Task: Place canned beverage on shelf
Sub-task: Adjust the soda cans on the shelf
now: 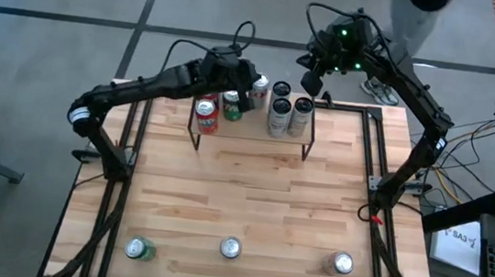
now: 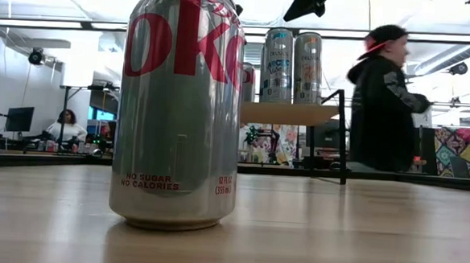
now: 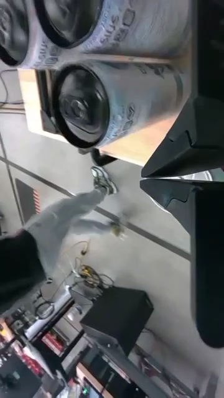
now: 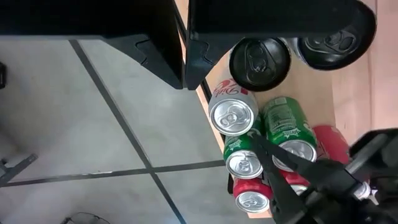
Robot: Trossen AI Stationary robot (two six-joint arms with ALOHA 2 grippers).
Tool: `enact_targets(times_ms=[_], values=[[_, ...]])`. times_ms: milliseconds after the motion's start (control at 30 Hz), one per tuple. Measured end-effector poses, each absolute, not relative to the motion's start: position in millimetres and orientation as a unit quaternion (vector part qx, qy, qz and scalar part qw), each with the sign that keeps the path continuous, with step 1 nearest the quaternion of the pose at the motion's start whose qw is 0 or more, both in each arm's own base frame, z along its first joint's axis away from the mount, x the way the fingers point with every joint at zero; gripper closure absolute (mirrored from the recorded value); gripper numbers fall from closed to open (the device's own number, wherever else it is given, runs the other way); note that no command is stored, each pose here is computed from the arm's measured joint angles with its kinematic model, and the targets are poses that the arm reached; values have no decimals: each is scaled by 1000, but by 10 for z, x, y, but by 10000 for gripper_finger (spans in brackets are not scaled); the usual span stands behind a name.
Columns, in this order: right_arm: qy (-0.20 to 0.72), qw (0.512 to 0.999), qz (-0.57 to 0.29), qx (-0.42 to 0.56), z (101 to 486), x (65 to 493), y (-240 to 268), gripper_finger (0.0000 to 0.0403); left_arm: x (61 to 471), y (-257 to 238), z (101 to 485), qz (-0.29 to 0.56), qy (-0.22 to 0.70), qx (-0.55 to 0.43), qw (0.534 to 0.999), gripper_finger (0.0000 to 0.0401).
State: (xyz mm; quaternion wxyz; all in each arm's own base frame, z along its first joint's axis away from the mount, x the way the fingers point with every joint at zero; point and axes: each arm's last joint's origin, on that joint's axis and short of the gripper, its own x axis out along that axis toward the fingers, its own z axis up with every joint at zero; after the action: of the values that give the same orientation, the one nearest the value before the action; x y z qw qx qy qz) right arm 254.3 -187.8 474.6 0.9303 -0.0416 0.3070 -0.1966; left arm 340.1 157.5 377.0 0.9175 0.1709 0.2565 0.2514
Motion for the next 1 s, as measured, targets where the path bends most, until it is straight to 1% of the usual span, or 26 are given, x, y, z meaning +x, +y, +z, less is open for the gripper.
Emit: enact_targets(times_ms=[67, 333, 467, 600, 733, 1000], values=[[308, 930, -197, -39, 4736, 2546, -1881, 394, 3421, 1579, 3754, 252, 256, 170, 918, 401], [310, 929, -197, -36, 4719, 2551, -1885, 394, 3426, 1559, 3730, 261, 250, 112, 926, 401], [310, 929, -198, -31, 4717, 2552, -1886, 394, 3476, 1578, 3656, 264, 254, 90, 926, 401], [310, 929, -198, -31, 4717, 2552, -1886, 394, 3525, 1602, 3582, 269, 261, 82, 923, 401], [310, 929, -198, -31, 4717, 2553, -1886, 394, 3518, 1621, 3568, 301, 269, 88, 911, 401], [309, 929, -199, -29, 4717, 2553, -1886, 394, 3518, 1613, 3552, 303, 276, 86, 908, 401]])
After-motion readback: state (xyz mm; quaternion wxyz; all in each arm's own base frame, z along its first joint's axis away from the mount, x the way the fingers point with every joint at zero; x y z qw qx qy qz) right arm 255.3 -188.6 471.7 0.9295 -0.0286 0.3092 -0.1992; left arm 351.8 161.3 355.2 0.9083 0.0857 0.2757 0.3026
